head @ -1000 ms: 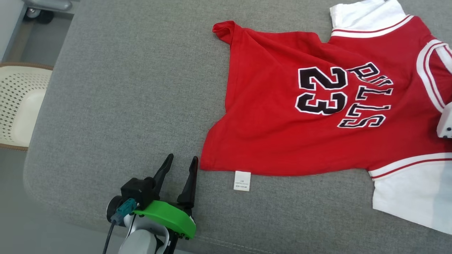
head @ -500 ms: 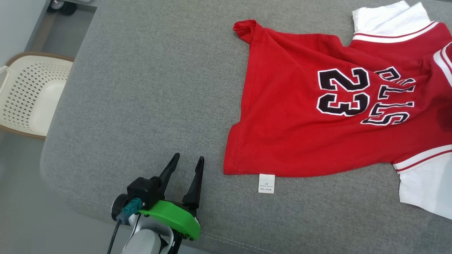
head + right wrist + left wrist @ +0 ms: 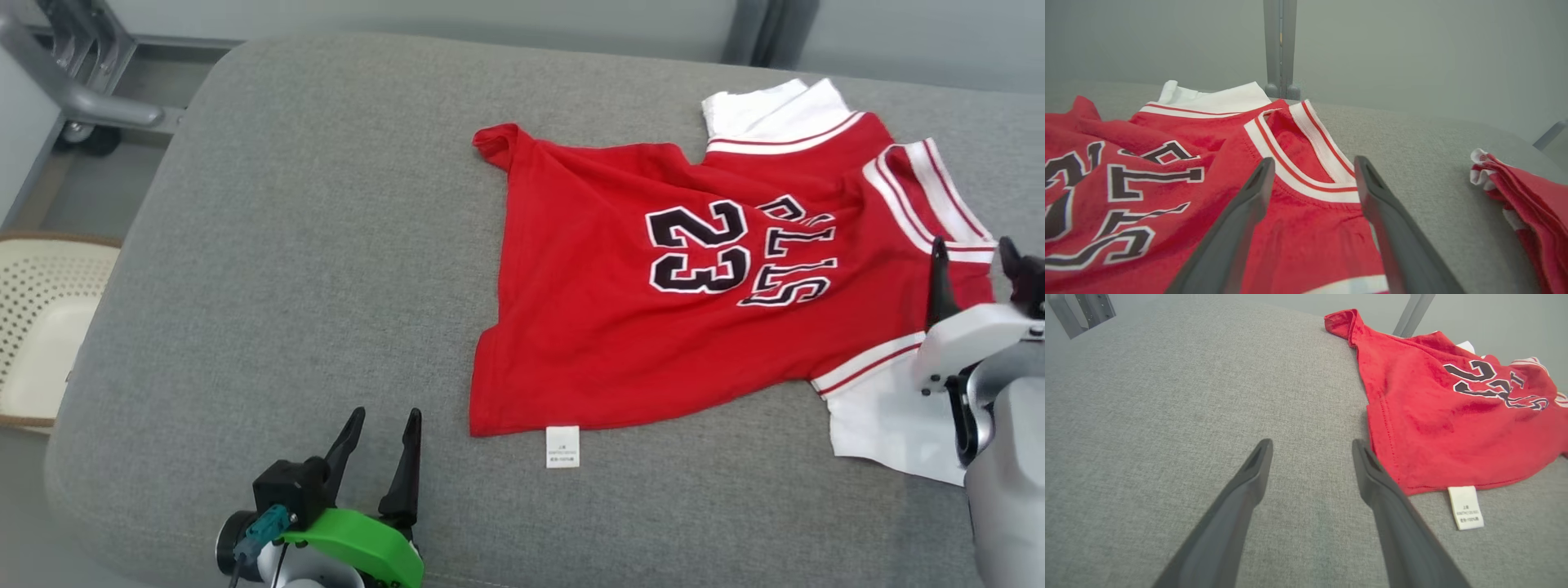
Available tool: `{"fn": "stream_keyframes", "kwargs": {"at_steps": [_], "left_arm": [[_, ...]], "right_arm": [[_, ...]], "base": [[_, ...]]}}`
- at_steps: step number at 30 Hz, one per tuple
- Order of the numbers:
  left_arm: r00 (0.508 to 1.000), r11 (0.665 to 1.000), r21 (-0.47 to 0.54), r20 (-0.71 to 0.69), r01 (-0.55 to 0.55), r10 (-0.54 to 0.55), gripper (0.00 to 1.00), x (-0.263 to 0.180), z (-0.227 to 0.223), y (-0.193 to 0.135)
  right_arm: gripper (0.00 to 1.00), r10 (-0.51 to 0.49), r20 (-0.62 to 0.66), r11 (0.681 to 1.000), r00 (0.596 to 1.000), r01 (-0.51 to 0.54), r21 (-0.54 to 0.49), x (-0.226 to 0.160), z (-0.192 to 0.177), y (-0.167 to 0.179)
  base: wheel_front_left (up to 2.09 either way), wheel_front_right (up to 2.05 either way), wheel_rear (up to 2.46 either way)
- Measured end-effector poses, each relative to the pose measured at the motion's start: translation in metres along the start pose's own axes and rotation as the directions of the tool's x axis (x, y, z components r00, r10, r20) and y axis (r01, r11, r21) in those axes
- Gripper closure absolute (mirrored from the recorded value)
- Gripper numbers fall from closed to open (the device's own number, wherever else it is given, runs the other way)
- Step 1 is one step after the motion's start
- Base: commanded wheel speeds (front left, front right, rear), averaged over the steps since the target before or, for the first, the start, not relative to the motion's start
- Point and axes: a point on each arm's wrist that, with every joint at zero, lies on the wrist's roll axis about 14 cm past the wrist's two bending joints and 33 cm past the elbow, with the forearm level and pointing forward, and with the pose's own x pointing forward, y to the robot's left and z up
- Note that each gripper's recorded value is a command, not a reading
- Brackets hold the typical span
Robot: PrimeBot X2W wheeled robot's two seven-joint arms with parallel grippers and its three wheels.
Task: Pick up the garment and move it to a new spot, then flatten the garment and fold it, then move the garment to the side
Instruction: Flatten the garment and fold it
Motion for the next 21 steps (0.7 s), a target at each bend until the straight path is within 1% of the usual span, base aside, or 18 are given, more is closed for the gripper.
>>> {"fn": "stream_keyframes", "kwargs": {"at_steps": [4,8,13,18,21], "left_arm": [[1.0,1.0,0.012,0.005,0.014,-0.014,0.0,-0.003,0.0,-0.004],[0.999,0.999,0.028,0.016,0.036,-0.036,0.0,-0.006,0.002,-0.01],[0.998,0.997,0.05,0.035,0.052,-0.054,0.0,-0.011,0.006,-0.016],[0.994,0.991,0.099,0.059,0.09,-0.096,0.0,-0.009,0.015,-0.027],[0.992,0.988,0.121,0.071,0.092,-0.101,0.0,-0.008,0.019,-0.029]], "right_arm": [[0.0,-0.022,0.041,1.0,0.999,0.021,0.021,-0.034,0.006,-0.009],[0.0,-0.04,0.044,0.999,0.998,0.038,0.037,-0.069,0.0,-0.016],[0.0,-0.065,0.078,0.996,0.995,0.06,0.069,-0.103,0.005,-0.022],[0.0,-0.088,0.12,0.992,0.989,0.076,0.097,-0.128,0.012,-0.026],[0.0,-0.089,0.124,0.992,0.988,0.077,0.102,-0.141,0.01,-0.026]], "base": [[0.0,0.0,0.0],[0.0,0.0,0.0],[0.0,0.0,0.0],[0.0,0.0,0.0],[0.0,0.0,0.0]]}}
